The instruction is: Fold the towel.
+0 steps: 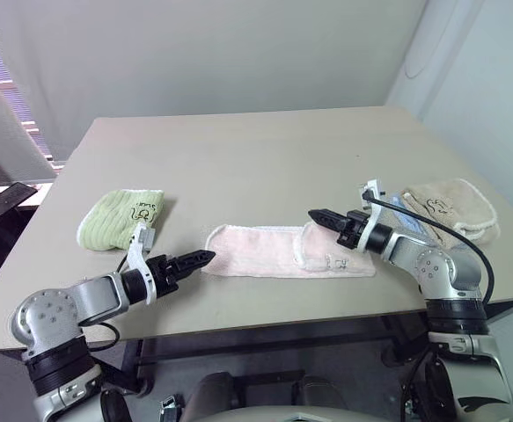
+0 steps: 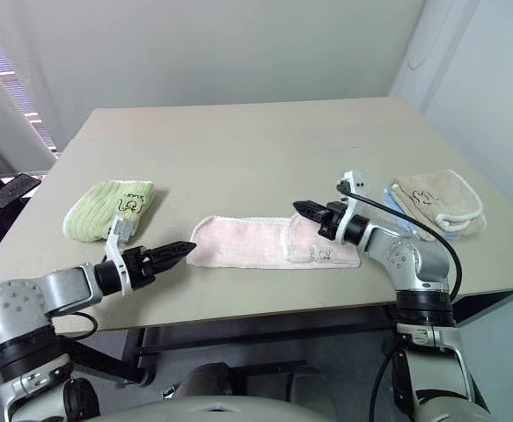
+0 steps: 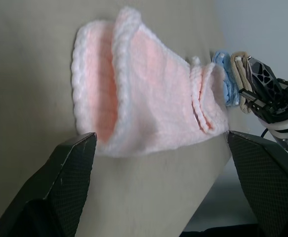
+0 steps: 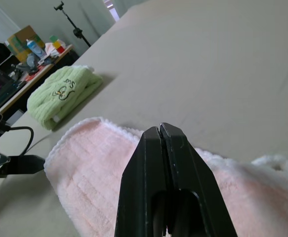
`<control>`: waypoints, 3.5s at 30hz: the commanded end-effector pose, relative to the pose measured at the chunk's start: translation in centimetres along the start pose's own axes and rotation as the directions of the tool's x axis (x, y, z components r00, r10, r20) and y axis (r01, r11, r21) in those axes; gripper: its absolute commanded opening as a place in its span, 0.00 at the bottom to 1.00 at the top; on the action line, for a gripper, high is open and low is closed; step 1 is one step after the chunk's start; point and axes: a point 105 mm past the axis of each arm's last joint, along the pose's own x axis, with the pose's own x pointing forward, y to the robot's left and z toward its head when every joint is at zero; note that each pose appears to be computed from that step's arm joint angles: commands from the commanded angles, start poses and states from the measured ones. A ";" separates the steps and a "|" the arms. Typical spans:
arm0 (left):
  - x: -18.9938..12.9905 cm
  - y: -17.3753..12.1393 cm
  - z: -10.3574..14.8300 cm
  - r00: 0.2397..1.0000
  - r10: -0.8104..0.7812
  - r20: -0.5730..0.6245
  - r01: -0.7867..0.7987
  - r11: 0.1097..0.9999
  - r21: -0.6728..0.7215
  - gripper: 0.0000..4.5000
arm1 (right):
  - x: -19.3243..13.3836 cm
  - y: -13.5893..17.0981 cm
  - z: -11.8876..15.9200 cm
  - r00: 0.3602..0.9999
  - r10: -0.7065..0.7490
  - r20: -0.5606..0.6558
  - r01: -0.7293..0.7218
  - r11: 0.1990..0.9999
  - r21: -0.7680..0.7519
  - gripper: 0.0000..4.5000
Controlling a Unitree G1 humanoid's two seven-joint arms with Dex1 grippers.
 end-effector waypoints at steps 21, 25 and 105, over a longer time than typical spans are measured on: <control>3.1 0.9 -1.0 0.990 0.132 -0.048 -0.140 0.940 -0.311 0.99 | -0.8 -2.6 1.8 0.985 -0.156 0.078 0.160 0.986 -0.052 0.00; 3.6 0.6 -1.4 0.991 0.115 -0.064 -0.130 0.932 -0.337 0.99 | -1.0 -2.8 2.0 0.980 -0.175 0.090 0.180 0.982 -0.053 0.00; 20.0 -16.9 -6.7 0.636 -0.482 -0.603 0.703 0.684 0.195 0.63 | -14.8 -2.3 0.0 0.907 -0.392 0.155 0.406 0.911 -0.070 0.00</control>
